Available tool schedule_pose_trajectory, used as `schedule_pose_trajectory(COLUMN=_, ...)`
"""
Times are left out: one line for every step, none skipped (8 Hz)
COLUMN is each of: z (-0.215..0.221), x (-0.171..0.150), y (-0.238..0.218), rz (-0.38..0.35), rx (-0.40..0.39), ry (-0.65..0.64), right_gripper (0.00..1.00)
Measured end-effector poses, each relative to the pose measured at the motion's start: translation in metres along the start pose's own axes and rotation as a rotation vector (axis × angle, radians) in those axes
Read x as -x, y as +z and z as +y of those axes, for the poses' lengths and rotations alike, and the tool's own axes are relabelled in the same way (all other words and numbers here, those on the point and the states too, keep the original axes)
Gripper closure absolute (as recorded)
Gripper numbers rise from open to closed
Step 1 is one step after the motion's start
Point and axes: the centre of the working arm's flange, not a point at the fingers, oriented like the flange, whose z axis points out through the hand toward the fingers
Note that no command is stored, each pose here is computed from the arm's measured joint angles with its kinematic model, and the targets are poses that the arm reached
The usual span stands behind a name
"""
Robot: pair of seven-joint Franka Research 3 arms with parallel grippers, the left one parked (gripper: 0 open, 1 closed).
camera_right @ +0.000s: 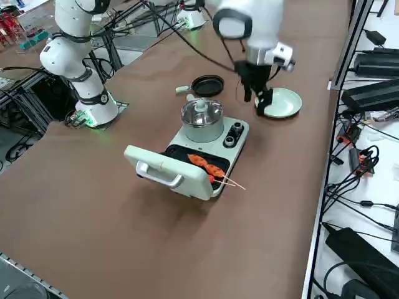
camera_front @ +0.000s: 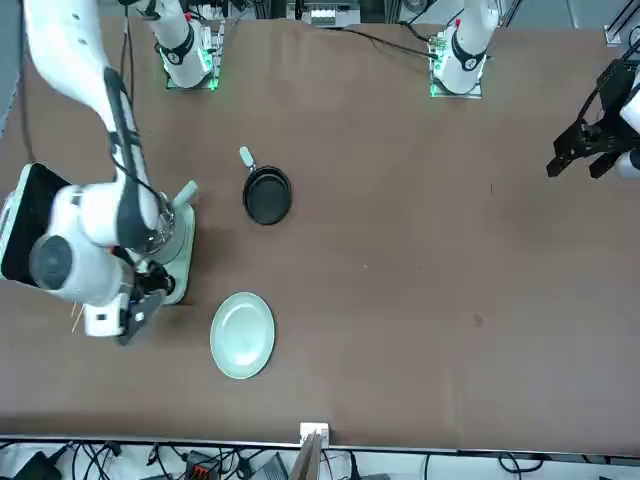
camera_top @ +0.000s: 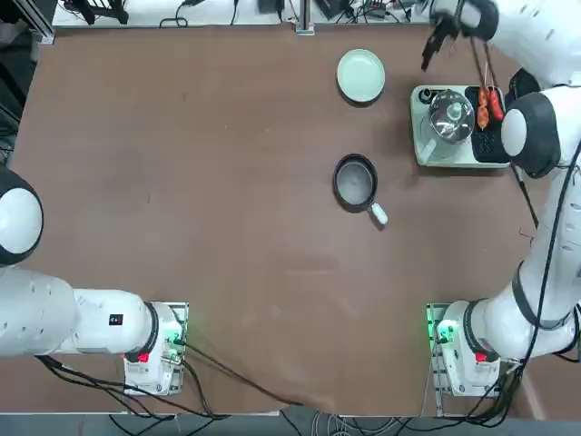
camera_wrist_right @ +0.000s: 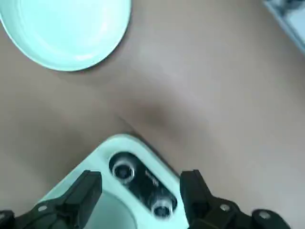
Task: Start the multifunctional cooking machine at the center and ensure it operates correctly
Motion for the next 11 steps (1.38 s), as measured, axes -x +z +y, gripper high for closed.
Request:
schedule_pose_trajectory(z=0.011, x=0.010, y=-0.030, rz=-0.002, rx=-0.005, ry=0.077, right_gripper=0.00)
schedule_pose_trajectory(z=0.021, x=0.022, y=-0.055, rz=0.012, rx=-0.001, ry=0.154, right_gripper=0.00)
schedule_pose_trajectory(z=0.025, x=0.034, y=-0.081, rz=0.027, rx=0.000, ry=0.250, right_gripper=0.00)
schedule_pose_trajectory(z=0.021, x=0.046, y=-0.108, rz=0.021, rx=-0.011, ry=0.361, right_gripper=0.00)
schedule_pose_trajectory(z=0.012, x=0.058, y=-0.136, rz=0.019, rx=-0.020, ry=0.471, right_gripper=0.00)
schedule_pose_trajectory(z=0.004, x=0.071, y=-0.160, rz=0.029, rx=-0.022, ry=0.572, right_gripper=0.00)
schedule_pose_trajectory(z=-0.005, x=0.085, y=-0.179, rz=0.042, rx=-0.025, ry=0.651, right_gripper=0.00)
schedule_pose_trajectory(z=-0.013, x=0.101, y=-0.195, rz=0.054, rx=-0.029, ry=0.704, right_gripper=0.00)
schedule_pose_trajectory(z=-0.020, x=0.120, y=-0.209, rz=0.064, rx=-0.033, ry=0.736, right_gripper=0.00)
schedule_pose_trajectory(z=-0.027, x=0.141, y=-0.219, rz=0.072, rx=-0.039, ry=0.758, right_gripper=0.00)
schedule_pose_trajectory(z=-0.035, x=0.164, y=-0.223, rz=0.086, rx=-0.044, ry=0.776, right_gripper=0.00)
